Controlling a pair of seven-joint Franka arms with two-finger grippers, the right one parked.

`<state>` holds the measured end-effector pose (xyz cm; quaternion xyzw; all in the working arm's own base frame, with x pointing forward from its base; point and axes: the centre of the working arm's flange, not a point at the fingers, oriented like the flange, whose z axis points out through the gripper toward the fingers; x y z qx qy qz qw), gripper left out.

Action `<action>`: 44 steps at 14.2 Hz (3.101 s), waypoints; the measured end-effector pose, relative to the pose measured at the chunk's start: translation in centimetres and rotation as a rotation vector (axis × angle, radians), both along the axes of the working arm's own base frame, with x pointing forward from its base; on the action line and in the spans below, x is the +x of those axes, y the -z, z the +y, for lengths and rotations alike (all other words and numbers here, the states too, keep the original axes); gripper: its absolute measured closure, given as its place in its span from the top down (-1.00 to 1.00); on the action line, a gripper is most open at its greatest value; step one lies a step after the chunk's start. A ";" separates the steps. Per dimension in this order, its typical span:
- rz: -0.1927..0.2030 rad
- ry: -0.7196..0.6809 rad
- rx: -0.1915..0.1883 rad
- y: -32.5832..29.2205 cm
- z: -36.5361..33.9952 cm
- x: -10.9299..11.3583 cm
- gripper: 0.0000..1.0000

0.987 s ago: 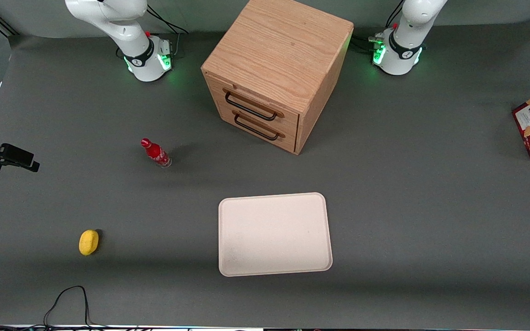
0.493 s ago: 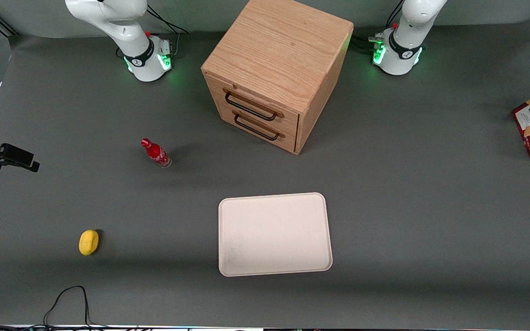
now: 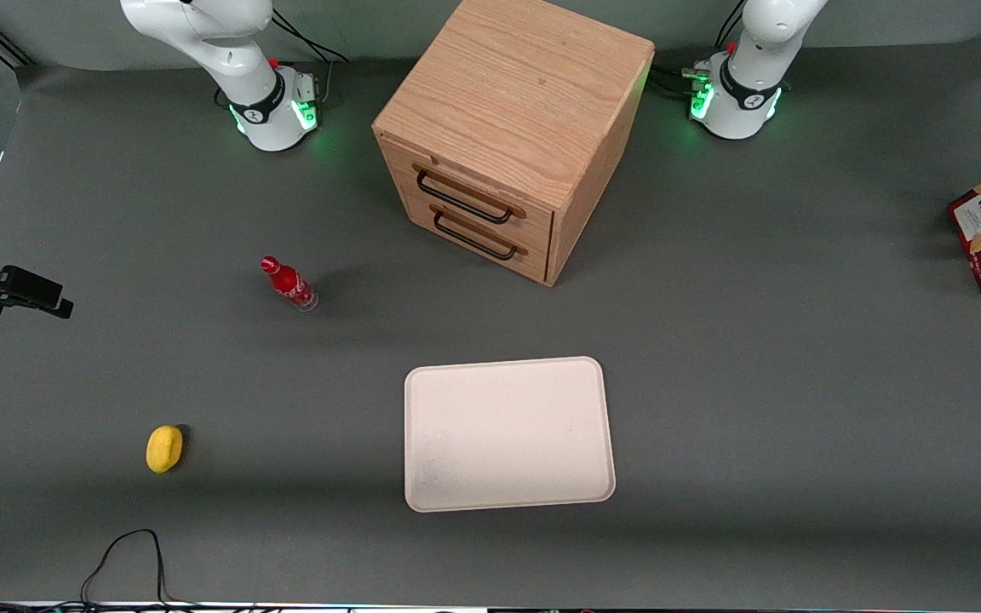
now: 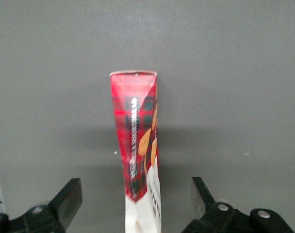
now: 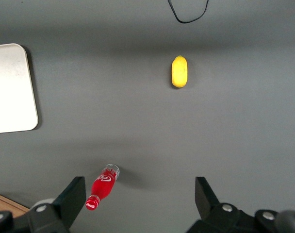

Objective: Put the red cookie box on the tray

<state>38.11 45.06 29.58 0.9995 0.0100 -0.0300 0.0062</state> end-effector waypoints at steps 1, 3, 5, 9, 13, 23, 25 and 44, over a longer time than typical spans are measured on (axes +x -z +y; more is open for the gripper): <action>-0.004 0.004 0.003 0.8 0.0 0.3 1.00; -0.011 0.005 0.010 2.4 0.2 0.5 1.00; -0.015 0.012 0.012 3.4 0.1 0.9 1.00; -0.013 0.013 0.011 3.7 0.0 1.1 1.00; -0.016 -0.038 0.006 3.7 1.3 -0.6 1.00; -0.013 -0.131 -0.001 4.0 1.4 -1.1 0.35; -0.013 -0.129 -0.002 4.0 1.3 -1.0 -0.11; 0.038 0.068 -0.006 -19.5 -0.7 6.9 -0.95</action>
